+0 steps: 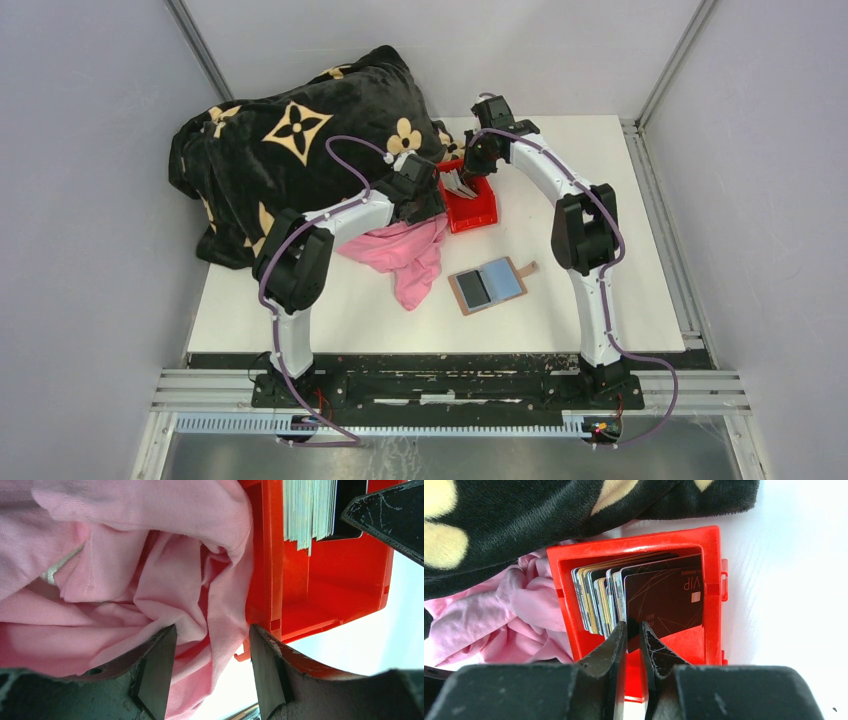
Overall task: Put the credit cards into the card holder
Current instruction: Pick up the credit card from the card holder.
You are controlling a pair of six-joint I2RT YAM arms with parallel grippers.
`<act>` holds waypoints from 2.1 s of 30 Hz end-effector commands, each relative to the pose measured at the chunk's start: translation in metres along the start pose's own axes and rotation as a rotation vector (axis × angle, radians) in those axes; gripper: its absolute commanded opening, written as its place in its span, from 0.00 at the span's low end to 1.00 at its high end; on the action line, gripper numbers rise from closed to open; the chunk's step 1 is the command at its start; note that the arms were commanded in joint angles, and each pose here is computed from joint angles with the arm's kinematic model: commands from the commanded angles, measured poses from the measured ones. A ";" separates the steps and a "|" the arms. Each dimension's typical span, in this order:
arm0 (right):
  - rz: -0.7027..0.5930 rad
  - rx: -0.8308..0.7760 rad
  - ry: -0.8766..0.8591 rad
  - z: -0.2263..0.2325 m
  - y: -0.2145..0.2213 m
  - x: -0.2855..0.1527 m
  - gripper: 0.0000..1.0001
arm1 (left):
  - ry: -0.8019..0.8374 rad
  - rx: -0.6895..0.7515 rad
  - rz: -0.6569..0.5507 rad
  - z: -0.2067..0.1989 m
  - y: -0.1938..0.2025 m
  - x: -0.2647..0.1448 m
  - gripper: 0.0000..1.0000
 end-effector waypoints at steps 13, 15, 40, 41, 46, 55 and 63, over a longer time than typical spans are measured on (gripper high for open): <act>-0.126 -0.107 0.120 0.002 -0.027 -0.051 0.03 | 0.068 0.008 -0.060 -0.012 -0.017 -0.007 0.62; -0.135 -0.121 0.148 -0.001 -0.028 -0.054 0.01 | 0.065 0.007 -0.065 -0.012 -0.017 -0.008 0.62; -0.153 -0.134 -0.085 0.028 0.040 -0.190 0.01 | 0.379 0.122 -0.199 -0.025 -0.035 -0.119 0.68; -0.139 -0.131 -0.108 0.029 0.049 -0.195 0.01 | 0.431 0.136 -0.191 -0.027 -0.032 -0.126 0.68; -0.112 -0.107 -0.232 0.035 0.093 -0.231 0.01 | 0.651 0.205 -0.085 -0.039 -0.011 -0.145 0.69; -0.056 -0.068 -0.411 0.047 0.135 -0.264 0.01 | 0.919 0.305 0.113 -0.055 0.016 -0.165 0.68; -0.035 -0.032 -0.497 0.054 0.140 -0.262 0.01 | 0.976 0.331 0.222 -0.046 0.035 -0.169 0.66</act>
Point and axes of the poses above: each gripper's point midway between its finger pads, its own x axis out along the fingers, its own z axis along the line the jaws close on, y = z × x, the point moved 6 cm from there along -x, back along the fingers, and after that the axes turned 5 degrees about -x, right-handed, at the moved point
